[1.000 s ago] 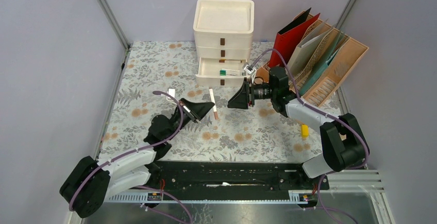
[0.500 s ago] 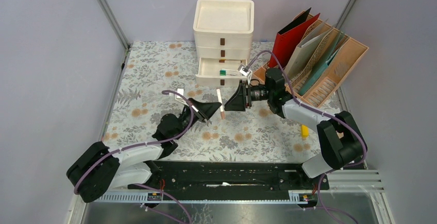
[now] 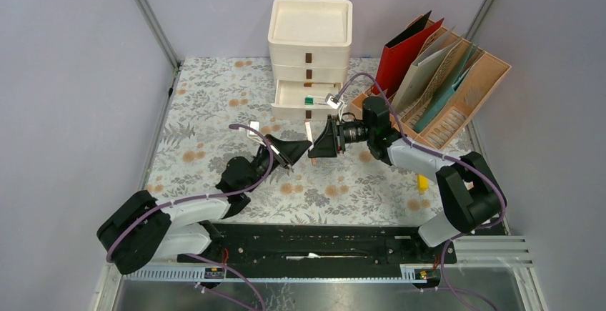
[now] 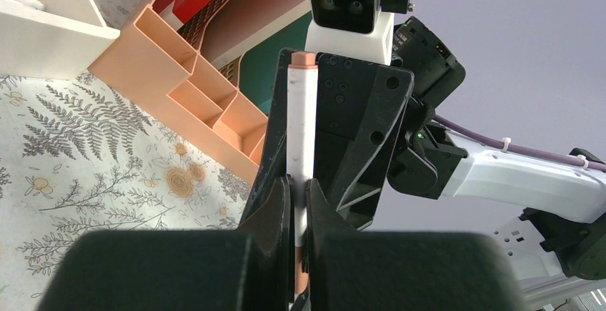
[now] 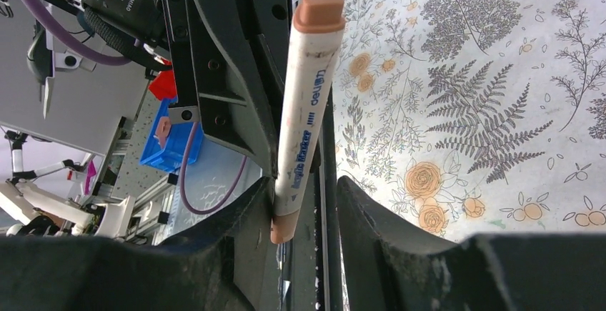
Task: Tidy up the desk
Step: Pick up the stationery from the center of the board, then place the stationery in the drawer.
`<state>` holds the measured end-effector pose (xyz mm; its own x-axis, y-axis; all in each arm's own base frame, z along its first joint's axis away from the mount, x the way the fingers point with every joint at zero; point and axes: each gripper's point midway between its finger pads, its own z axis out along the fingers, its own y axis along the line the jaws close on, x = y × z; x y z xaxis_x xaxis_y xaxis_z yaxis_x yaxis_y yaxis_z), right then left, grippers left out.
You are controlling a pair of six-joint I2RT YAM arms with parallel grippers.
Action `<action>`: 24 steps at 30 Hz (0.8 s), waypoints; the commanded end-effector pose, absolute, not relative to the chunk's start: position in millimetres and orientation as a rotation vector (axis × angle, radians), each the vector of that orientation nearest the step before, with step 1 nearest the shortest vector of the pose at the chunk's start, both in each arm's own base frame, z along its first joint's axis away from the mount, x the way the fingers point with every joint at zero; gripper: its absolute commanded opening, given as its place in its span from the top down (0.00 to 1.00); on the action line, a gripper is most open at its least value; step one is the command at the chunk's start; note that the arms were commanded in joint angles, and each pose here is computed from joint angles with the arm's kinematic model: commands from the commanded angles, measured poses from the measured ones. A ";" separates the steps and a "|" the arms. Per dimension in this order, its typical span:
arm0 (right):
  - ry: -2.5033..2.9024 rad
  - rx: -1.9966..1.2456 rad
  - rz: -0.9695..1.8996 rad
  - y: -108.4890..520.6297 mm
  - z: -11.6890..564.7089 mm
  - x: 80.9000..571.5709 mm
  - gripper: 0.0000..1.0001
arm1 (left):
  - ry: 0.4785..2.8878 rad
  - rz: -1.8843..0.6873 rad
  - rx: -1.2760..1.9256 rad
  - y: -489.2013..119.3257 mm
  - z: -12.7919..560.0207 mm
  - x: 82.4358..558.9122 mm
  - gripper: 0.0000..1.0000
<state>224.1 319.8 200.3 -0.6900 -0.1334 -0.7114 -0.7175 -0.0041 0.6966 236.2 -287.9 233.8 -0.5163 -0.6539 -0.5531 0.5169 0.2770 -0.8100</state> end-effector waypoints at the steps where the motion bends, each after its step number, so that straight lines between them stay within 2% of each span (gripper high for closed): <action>1: 1.781 -0.922 1.755 324.8 207.8 221.2 0.57 | 1.416 -1.486 -0.112 -291.4 267.4 239.0 1.00; 3: 1.780 -0.921 1.754 325.0 208.0 221.3 0.60 | 1.413 -1.491 -0.107 -292.8 267.5 238.6 1.00; 5: 1.784 -0.918 1.754 325.1 207.4 222.1 0.68 | 1.414 -1.493 -0.101 -293.8 266.7 238.3 1.00; 6: 1.784 -0.915 1.752 325.3 207.6 222.5 0.75 | 1.415 -1.493 -0.098 -294.0 266.6 238.0 1.00; 7: 1.784 -0.914 1.748 325.4 207.0 223.2 0.86 | 1.416 -1.490 -0.096 -293.9 266.2 238.4 1.00; 9: 1.787 -0.906 1.736 326.0 206.2 225.0 1.00 | 1.423 -1.481 -0.091 -293.5 265.6 237.9 0.92; 13: 1.795 -0.925 1.712 325.0 203.6 226.1 1.00 | 1.439 -1.418 -0.058 -287.6 266.9 236.2 0.61; 17: 1.787 -1.008 1.630 322.7 198.5 228.3 1.00 | 1.465 -1.301 0.023 -277.2 265.9 232.3 0.22; 18: 1.789 -1.033 1.601 321.4 196.2 228.9 1.00 | 1.472 -1.260 0.016 -271.2 266.3 233.7 0.19; 22: 1.800 -1.136 1.432 312.4 186.2 234.2 1.00 | 1.550 -1.154 -0.069 -246.6 262.0 235.3 0.19; 23: 1.807 -1.166 1.378 309.1 183.4 236.5 1.00 | 1.550 -1.054 -0.011 -238.0 259.8 237.2 0.06; 24: 1.818 -1.200 1.318 305.1 179.7 239.4 1.00 | 1.557 -0.968 0.031 -229.5 256.4 238.7 0.02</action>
<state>232.9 316.5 179.8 -0.5941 -0.2256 -0.7721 -0.7998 0.0636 0.5969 227.3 -256.9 264.2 -0.3728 -0.6104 -0.6989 0.5755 0.4388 -0.6901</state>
